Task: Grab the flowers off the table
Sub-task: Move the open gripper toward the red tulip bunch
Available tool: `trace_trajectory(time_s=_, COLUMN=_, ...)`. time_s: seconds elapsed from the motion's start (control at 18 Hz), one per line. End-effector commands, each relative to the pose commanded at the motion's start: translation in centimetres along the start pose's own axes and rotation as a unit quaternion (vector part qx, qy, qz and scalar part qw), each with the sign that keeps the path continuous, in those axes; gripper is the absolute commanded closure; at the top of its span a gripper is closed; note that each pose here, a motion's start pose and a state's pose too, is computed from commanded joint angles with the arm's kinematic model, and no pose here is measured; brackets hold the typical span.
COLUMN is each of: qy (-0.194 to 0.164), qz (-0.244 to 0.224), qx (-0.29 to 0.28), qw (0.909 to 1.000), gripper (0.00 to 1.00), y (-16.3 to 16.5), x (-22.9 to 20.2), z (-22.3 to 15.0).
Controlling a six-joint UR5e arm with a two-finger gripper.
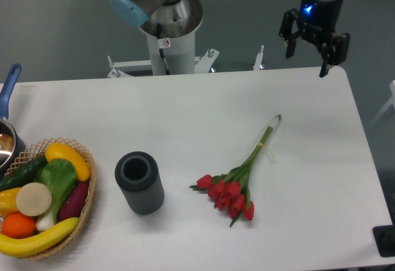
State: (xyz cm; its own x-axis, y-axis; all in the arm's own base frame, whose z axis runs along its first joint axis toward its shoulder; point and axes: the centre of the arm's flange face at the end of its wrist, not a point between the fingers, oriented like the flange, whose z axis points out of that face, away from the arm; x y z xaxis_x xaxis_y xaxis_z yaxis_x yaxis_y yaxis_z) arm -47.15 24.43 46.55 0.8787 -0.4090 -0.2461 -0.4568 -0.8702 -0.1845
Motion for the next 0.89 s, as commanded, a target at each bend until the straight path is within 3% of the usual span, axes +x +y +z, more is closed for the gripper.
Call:
trace_trajectory(time_s=0.28, qy=0.001, qz=-0.003, qx=0.000, qw=1.0000, gripper=0.00, y=-0.1, x=0.0, z=0.0)
trace_trajectory(time_s=0.61, qy=0.008, qz=-0.059, qx=0.004, qw=0.9982, gripper=0.00, y=-1.0, x=0.6, z=1.5)
trace_trajectory(time_s=0.78, qy=-0.035, qz=-0.091, qx=0.004, qw=0.9953, gripper=0.00, y=-2.8, x=0.7, z=2.9)
trace_trajectory(time_s=0.89, qy=-0.033, qz=-0.118, qx=0.007, qw=0.9924, gripper=0.00, y=-3.4, x=0.4, z=3.5)
